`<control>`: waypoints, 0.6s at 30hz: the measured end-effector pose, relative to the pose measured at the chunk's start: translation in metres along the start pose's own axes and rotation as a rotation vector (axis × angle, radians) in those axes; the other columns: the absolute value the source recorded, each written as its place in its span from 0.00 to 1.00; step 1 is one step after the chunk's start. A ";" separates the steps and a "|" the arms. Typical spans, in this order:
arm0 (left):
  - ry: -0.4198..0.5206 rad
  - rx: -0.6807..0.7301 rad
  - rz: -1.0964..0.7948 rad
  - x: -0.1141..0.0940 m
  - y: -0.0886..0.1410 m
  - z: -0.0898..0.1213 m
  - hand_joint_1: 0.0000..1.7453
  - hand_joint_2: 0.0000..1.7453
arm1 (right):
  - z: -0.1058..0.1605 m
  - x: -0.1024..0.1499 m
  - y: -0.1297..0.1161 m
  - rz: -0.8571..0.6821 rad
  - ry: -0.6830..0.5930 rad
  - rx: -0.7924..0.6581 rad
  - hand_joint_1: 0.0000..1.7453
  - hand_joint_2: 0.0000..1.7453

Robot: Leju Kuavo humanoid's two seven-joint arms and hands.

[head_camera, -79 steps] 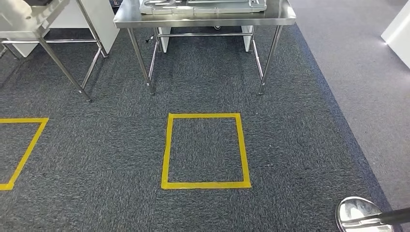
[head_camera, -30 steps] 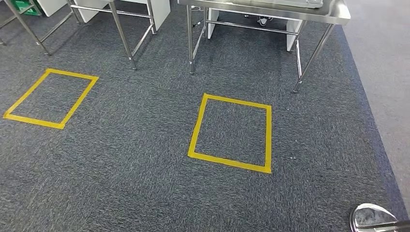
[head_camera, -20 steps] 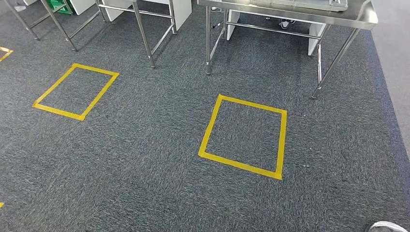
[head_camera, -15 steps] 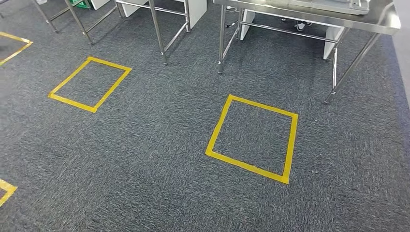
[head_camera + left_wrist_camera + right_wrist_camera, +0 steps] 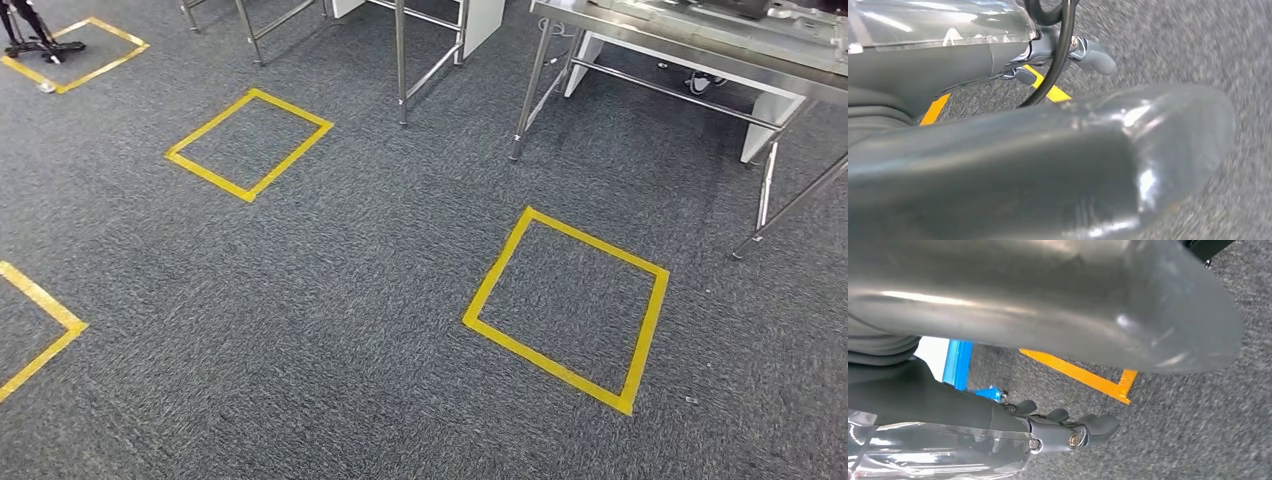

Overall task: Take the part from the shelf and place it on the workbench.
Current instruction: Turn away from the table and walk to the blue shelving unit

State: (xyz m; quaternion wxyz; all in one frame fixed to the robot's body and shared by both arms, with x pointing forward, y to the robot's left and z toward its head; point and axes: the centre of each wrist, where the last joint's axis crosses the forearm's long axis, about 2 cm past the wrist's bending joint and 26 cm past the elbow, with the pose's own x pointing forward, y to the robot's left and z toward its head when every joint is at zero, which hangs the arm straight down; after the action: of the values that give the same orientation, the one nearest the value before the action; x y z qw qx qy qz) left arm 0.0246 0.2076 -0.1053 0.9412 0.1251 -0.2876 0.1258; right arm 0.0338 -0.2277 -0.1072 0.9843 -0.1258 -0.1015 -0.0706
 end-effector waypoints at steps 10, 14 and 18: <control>0.003 0.091 0.108 -0.003 0.011 -0.003 0.00 0.00 | 0.001 0.006 0.005 0.009 -0.035 0.089 0.00 0.00; -0.013 0.166 0.194 -0.003 0.016 -0.004 0.00 0.00 | 0.001 0.003 0.007 0.022 0.001 0.101 0.00 0.00; -0.014 0.208 0.227 -0.005 0.020 -0.005 0.00 0.00 | 0.002 0.004 0.009 0.022 0.012 0.107 0.00 0.00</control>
State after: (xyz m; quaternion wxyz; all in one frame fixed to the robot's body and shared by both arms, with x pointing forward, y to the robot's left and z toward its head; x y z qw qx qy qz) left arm 0.0170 0.2275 -0.1083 0.9009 0.1897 -0.2916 0.2596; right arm 0.0383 -0.2188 -0.1062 0.9910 -0.0736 -0.0976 -0.0549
